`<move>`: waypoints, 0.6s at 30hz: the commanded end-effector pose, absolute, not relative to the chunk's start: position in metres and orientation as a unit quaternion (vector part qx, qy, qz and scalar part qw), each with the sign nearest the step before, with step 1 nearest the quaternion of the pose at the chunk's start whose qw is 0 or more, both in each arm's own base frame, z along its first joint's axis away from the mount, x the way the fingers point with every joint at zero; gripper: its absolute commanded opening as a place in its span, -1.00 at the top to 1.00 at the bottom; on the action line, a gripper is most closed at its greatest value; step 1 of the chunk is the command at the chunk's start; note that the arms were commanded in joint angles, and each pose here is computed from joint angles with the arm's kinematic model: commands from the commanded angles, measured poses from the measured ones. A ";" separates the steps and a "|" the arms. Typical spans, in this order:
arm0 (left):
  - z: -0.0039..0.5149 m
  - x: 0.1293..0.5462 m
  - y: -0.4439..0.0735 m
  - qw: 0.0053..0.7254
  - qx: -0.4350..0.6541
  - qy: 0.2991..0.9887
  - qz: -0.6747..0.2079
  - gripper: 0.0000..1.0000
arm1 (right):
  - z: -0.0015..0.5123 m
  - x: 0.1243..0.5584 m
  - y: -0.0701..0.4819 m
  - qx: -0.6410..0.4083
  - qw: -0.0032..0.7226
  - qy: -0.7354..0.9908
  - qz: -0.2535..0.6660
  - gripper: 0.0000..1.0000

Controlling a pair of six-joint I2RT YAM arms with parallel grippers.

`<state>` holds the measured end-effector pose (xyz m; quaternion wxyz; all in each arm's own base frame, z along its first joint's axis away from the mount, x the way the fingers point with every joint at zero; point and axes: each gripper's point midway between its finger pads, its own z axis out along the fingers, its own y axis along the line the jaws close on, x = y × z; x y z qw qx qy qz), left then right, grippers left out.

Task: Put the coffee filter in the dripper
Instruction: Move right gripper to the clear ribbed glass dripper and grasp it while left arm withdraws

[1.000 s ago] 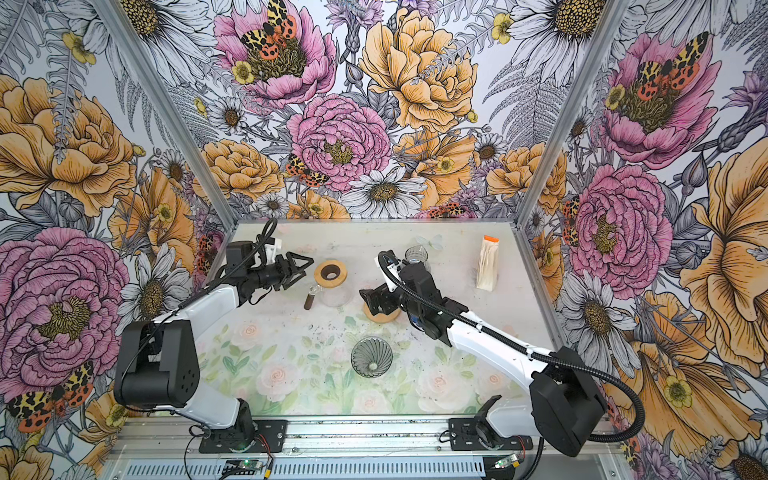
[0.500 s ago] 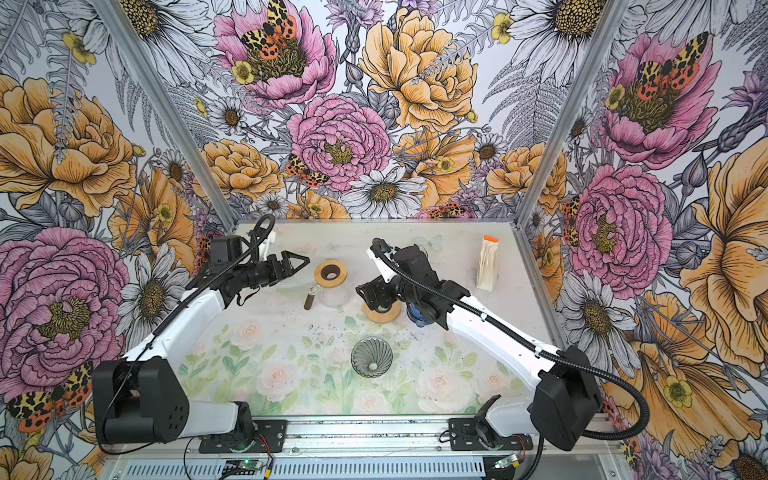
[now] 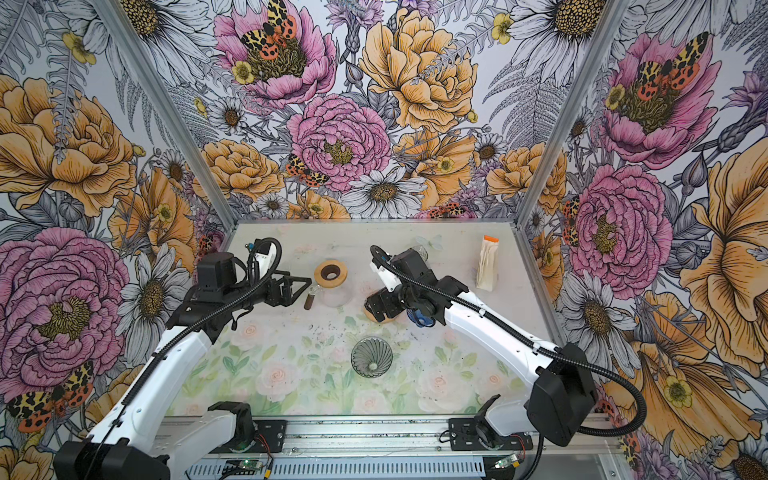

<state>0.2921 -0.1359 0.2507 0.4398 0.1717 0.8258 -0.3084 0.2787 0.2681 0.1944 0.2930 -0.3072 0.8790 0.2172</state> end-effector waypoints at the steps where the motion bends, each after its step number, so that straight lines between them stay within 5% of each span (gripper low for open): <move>1: 0.242 0.277 -0.137 0.461 0.230 0.816 -0.262 -0.97 | 0.178 0.270 0.264 -0.311 0.263 0.889 0.208 -0.89; 18: 0.189 0.232 -0.161 0.456 0.366 0.789 -0.189 -0.98 | 0.116 0.232 0.243 -0.233 0.159 0.936 0.211 -0.66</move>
